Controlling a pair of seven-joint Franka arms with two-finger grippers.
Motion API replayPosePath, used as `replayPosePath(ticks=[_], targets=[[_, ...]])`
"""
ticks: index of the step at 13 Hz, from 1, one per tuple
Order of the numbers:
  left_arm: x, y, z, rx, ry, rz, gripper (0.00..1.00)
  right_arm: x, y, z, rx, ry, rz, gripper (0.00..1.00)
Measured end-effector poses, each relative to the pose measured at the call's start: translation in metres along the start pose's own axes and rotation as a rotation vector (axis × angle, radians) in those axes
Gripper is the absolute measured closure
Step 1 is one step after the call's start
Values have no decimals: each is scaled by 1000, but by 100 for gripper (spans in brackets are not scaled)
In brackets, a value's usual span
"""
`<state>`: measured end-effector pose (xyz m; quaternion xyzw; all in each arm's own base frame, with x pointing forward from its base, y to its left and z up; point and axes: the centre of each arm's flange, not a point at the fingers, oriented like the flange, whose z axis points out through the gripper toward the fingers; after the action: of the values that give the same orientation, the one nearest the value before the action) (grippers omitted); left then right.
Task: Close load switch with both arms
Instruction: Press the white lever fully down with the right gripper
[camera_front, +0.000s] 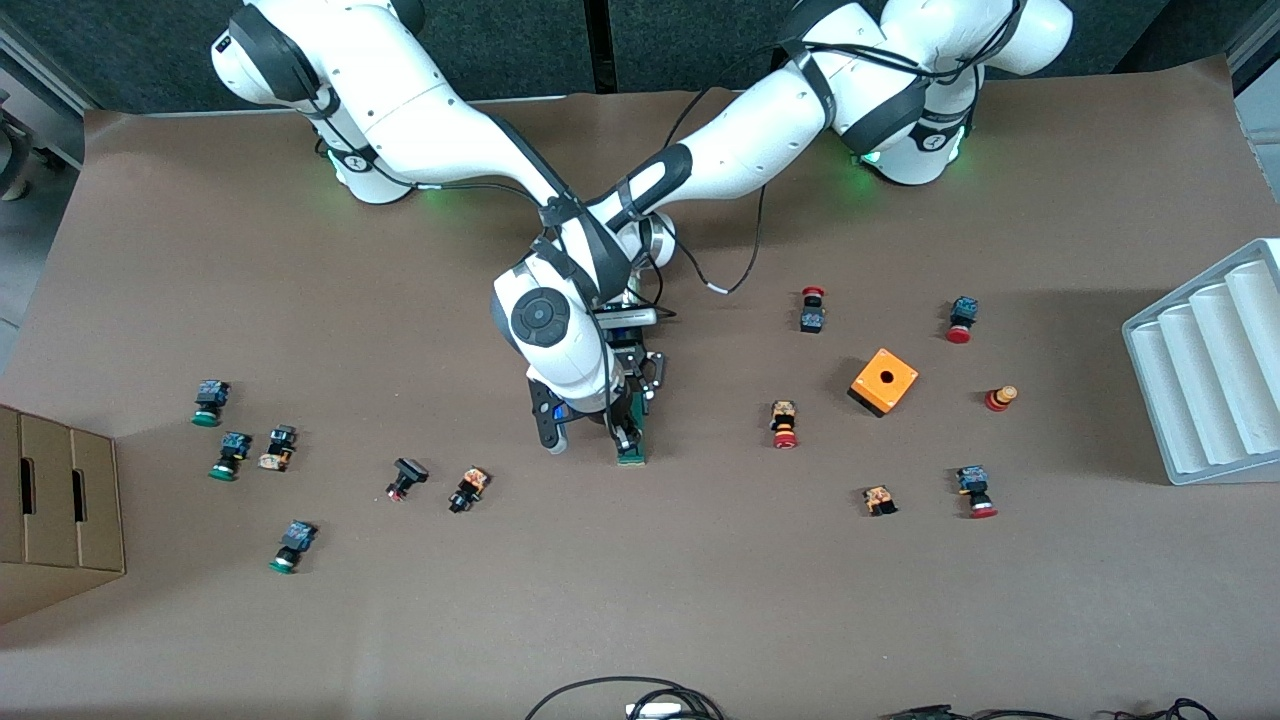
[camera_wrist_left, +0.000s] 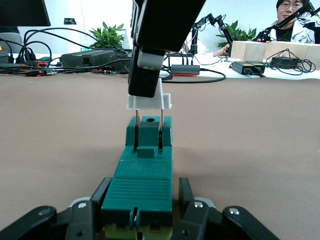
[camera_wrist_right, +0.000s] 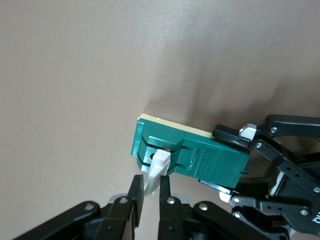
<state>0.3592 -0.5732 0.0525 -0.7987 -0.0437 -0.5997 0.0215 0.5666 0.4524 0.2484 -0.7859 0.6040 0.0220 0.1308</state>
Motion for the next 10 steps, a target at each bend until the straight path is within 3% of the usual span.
replayPosePath(ticks=[10], targets=[[0,0,0,1,1,0,40,7,-13,6,14,-6,14,81]])
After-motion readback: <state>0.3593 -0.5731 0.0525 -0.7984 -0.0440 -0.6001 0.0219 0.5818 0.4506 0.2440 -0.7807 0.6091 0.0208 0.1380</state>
